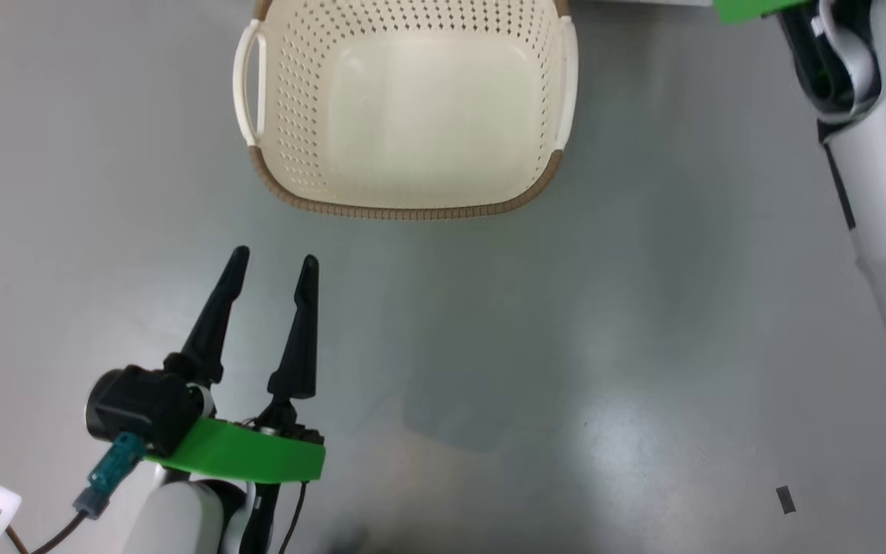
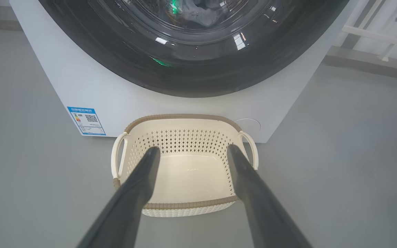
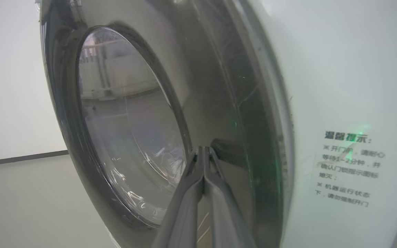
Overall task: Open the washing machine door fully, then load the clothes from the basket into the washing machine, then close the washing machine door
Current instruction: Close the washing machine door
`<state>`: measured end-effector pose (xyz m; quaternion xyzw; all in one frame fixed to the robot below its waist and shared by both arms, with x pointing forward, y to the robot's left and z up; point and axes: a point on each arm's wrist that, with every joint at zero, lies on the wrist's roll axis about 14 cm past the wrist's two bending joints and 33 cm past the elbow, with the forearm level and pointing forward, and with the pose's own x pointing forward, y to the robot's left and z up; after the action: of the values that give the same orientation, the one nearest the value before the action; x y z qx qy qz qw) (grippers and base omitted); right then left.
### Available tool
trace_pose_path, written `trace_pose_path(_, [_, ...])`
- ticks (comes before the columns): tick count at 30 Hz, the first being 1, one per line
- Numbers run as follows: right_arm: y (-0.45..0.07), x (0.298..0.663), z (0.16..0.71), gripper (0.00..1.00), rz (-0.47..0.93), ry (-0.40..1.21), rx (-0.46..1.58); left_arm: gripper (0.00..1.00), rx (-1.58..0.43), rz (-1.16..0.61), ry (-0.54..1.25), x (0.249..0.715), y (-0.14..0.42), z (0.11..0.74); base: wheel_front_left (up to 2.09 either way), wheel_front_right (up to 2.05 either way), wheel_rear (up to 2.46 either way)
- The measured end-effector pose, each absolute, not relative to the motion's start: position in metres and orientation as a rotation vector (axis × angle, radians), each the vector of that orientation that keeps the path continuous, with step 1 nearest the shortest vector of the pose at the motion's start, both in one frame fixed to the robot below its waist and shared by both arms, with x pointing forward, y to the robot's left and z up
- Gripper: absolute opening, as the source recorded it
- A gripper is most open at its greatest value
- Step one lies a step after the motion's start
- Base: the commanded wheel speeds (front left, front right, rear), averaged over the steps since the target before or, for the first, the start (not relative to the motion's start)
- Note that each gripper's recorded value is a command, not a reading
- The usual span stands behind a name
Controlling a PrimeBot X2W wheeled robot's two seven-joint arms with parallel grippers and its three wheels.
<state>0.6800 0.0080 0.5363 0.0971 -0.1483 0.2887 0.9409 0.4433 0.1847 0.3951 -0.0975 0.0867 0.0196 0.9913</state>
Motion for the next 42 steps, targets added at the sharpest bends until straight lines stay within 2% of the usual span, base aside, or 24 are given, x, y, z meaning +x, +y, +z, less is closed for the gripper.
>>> trace_pose_path(17, [-0.009, 0.595, 0.491, 0.0, 0.589, -0.096, 0.245, 1.0, -0.189, 0.036, 0.051, 0.44, 0.189, 0.444, 0.0, 0.0, 0.0])
trace_pose_path(29, [-0.03, 0.543, 0.497, 0.0, 0.535, -0.05, 0.246, 1.0, -0.195, 0.023, 0.014, 0.416, 0.187, 0.465, 0.0, 0.0, 0.0])
trace_pose_path(32, [-0.037, 0.531, 0.499, 0.12, 0.515, -0.043, 0.246, 1.0, -0.19, 0.017, -0.001, 0.411, 0.186, 0.472, 0.0, 0.0, 0.0])
trace_pose_path(33, [-0.041, 0.526, 0.499, 0.19, 0.505, -0.04, 0.248, 1.0, -0.19, 0.019, -0.007, 0.41, 0.187, 0.474, 0.0, 0.0, 0.0])
trace_pose_path(34, [-0.044, 0.522, 0.5, 0.37, 0.495, -0.039, 0.251, 1.0, -0.191, 0.023, -0.013, 0.407, 0.188, 0.477, 0.0, 0.0, 0.0])
trace_pose_path(35, [-0.047, 0.518, 0.501, 0.76, 0.486, -0.04, 0.253, 1.0, -0.191, 0.027, -0.018, 0.405, 0.189, 0.479, 0.0, 0.0, 0.0])
trace_pose_path(36, [-0.05, 0.514, 0.503, 1.0, 0.478, -0.041, 0.254, 1.0, -0.192, 0.03, -0.022, 0.402, 0.19, 0.481, 0.0, 0.0, 0.0])
trace_pose_path(42, [-0.066, 0.483, 0.504, 1.0, 0.447, -0.034, 0.232, 1.0, -0.177, 0.031, -0.034, 0.387, 0.191, 0.487, 0.0, 0.0, 0.0])
